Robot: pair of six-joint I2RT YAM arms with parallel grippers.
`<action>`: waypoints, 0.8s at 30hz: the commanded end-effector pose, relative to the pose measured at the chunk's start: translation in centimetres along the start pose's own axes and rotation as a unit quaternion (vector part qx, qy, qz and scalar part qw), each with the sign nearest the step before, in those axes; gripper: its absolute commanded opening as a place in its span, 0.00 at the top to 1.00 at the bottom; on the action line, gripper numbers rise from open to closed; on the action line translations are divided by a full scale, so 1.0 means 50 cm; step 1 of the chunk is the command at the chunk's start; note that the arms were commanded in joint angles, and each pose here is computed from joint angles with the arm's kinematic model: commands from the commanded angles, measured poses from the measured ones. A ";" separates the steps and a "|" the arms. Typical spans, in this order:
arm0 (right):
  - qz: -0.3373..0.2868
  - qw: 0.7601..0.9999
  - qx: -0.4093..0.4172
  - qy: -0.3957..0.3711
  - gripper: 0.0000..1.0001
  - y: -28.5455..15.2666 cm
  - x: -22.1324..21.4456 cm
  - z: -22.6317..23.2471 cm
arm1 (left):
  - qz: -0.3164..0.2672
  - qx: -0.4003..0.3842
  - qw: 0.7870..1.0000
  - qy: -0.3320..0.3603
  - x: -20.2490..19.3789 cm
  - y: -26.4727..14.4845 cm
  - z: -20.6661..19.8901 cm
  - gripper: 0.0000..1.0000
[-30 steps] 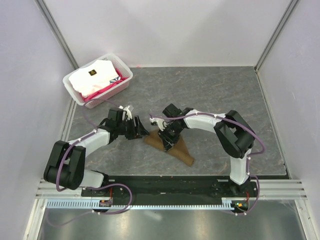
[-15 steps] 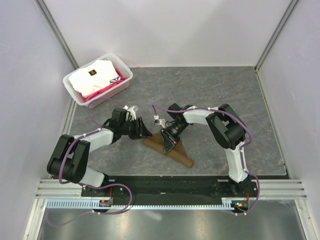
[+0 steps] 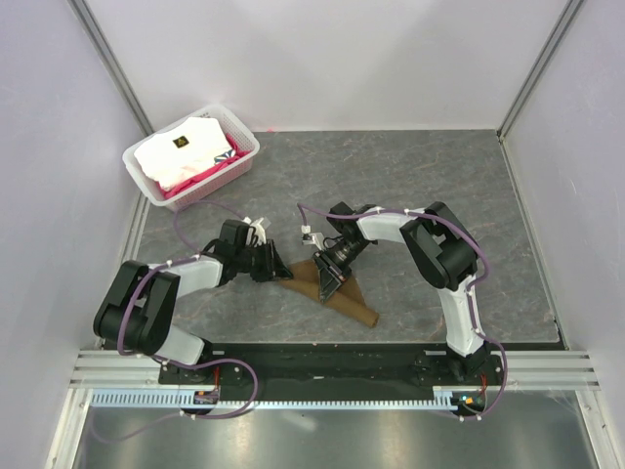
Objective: Fold the napkin, place the utensils inside, and roll it up
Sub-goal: Roll the napkin with the utensil
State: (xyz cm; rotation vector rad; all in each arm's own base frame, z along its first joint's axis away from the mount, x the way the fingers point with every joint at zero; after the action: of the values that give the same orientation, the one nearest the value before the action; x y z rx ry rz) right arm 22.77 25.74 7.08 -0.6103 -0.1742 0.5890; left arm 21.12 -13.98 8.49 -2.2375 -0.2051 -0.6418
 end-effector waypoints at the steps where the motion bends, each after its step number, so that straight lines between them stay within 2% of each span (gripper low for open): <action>1: 0.010 0.998 -0.063 -0.013 0.71 0.015 -0.001 -0.051 | -0.006 -0.007 1.000 0.010 -0.002 -0.006 -0.006 0.83; 4: -0.002 0.997 -0.074 -0.021 0.65 0.003 0.005 -0.040 | 0.003 0.002 1.000 0.008 0.000 -0.003 -0.003 0.97; 5: -0.007 0.996 -0.081 -0.024 0.61 -0.001 0.007 -0.036 | 0.008 0.007 1.000 0.005 -0.002 -0.003 -0.001 0.98; 7: -0.034 0.992 -0.116 -0.030 0.56 -0.022 0.017 -0.022 | 0.010 0.012 1.000 0.004 0.005 -0.003 0.000 0.98; 8: -0.045 0.991 -0.125 -0.032 0.48 -0.032 0.020 -0.014 | 0.015 0.015 1.000 0.005 0.004 -0.003 0.000 0.98; 11: -0.092 0.980 -0.168 -0.051 0.33 -0.068 0.032 0.021 | 0.034 0.027 0.999 0.000 0.005 0.000 0.005 0.98; 14: -0.154 0.964 -0.201 -0.084 0.27 -0.105 0.041 0.057 | 0.045 0.029 0.999 -0.001 0.009 0.005 0.007 0.98; 19: -0.241 0.926 -0.241 -0.160 0.21 -0.142 0.030 0.123 | 0.048 0.044 0.998 -0.001 0.017 0.008 0.013 0.98; 24: -0.257 0.871 -0.336 -0.249 0.19 -0.101 0.000 0.160 | 0.052 0.054 0.997 -0.009 0.025 0.010 0.013 0.98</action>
State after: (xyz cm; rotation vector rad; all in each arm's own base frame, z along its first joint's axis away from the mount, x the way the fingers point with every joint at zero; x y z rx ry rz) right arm 23.69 24.87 16.10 -0.9217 -0.7903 0.2007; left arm 21.98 -14.18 8.70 -2.2069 -0.1419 -0.5342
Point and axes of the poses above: each gripper's point midway between its finger pads, its own y axis out along the fingers, its own z axis along the line the jaws close on, x = y × z, the point moved 9 cm from there along -y, back along the fingers, and after that the axes turned 15 degrees about y, right-handed, at the moved point
